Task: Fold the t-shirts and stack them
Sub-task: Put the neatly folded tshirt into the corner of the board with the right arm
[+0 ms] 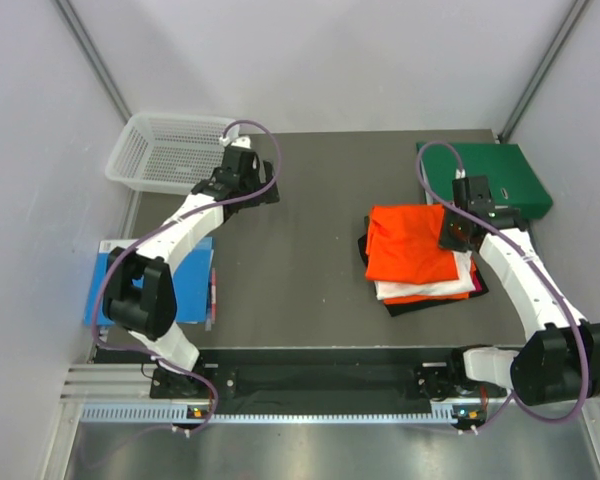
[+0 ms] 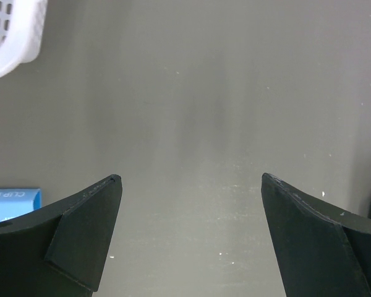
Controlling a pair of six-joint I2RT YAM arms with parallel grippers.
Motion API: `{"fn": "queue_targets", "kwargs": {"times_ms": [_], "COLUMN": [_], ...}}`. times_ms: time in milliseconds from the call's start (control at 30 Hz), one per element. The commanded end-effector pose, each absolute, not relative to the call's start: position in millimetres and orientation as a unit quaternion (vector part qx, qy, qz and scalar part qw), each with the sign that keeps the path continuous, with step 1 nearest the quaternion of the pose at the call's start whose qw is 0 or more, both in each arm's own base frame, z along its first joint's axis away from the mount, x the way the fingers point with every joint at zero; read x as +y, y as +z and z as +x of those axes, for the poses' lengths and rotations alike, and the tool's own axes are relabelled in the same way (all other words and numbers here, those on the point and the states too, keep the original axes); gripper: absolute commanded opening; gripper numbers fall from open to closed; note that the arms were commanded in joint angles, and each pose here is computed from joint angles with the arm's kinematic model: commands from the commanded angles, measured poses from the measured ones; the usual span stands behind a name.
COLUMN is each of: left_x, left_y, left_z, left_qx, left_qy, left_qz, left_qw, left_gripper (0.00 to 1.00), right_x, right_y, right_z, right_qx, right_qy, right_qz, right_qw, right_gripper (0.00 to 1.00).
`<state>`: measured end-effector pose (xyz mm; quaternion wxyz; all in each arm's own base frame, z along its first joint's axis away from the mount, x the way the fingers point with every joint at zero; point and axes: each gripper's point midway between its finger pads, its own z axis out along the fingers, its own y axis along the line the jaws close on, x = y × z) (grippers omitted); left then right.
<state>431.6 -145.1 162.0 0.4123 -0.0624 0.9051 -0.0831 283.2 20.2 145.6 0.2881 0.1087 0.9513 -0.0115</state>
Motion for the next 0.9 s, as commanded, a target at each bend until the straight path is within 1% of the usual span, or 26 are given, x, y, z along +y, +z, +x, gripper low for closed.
{"fn": "queue_targets", "kwargs": {"times_ms": [0, 167, 333, 467, 500, 533, 567, 600, 633, 667, 700, 767, 867], "left_x": [-164, -180, -208, -243, -261, -271, -294, -307, -316, -335, -345, -366, -389], "left_y": [166, 162, 164, 166, 169, 168, 171, 176, 173, 174, 176, 170, 159], "left_z": [441, 442, 438, 422, 415, 407, 392, 387, 377, 362, 356, 334, 313], "left_qx": [0.896, 0.899, 0.898, 0.897, 0.893, 0.891, 0.887, 0.879, 0.878, 0.871, 0.865, 0.862, 0.856], "left_qy": [-0.113, -0.123, -0.135, -0.177, -0.196, -0.212, -0.249, -0.273, -0.292, -0.319, -0.333, -0.356, -0.389], "left_qz": [-0.054, -0.039, -0.011, 0.021, 0.038, 0.047, 0.071, 0.079, 0.082, 0.102, 0.109, 0.126, 0.135], "left_qw": [0.425, 0.419, 0.419, 0.404, 0.404, 0.399, 0.383, 0.384, 0.371, 0.359, 0.359, 0.337, 0.312], "left_gripper": [0.99, 0.99, 0.99, 0.99, 0.99, 0.99, 0.99, 0.99, 0.99, 0.99, 0.99, 0.99, 0.94], "right_x": [-2, -13, -24, -25, -24, -24, -21, -20, -20, -18, -18, -18, -16], "right_y": [151, 150, 143, 143, 147, 150, 153, 155, 162, 165, 170, 179, 187], "right_z": [276, 271, 264, 266, 267, 268, 269, 270, 269, 270, 272, 272, 278], "right_qx": [0.942, 0.936, 0.934, 0.933, 0.932, 0.931, 0.931, 0.929, 0.925, 0.923, 0.919, 0.911, 0.899], "right_qy": [-0.06, -0.089, -0.119, -0.123, -0.12, -0.116, -0.108, -0.102, -0.097, -0.093, -0.088, -0.08, -0.059], "right_qz": [0.143, 0.157, 0.176, 0.178, 0.177, 0.178, 0.175, 0.172, 0.174, 0.173, 0.172, 0.175, 0.177], "right_qw": [0.297, 0.301, 0.289, 0.287, 0.292, 0.298, 0.303, 0.311, 0.324, 0.331, 0.345, 0.364, 0.396], "right_gripper": [0.0, 0.0, 0.0, 0.12, 0.14, 0.23, 0.42, 0.56, 0.73, 1.0, 1.0, 0.99, 1.0]}}
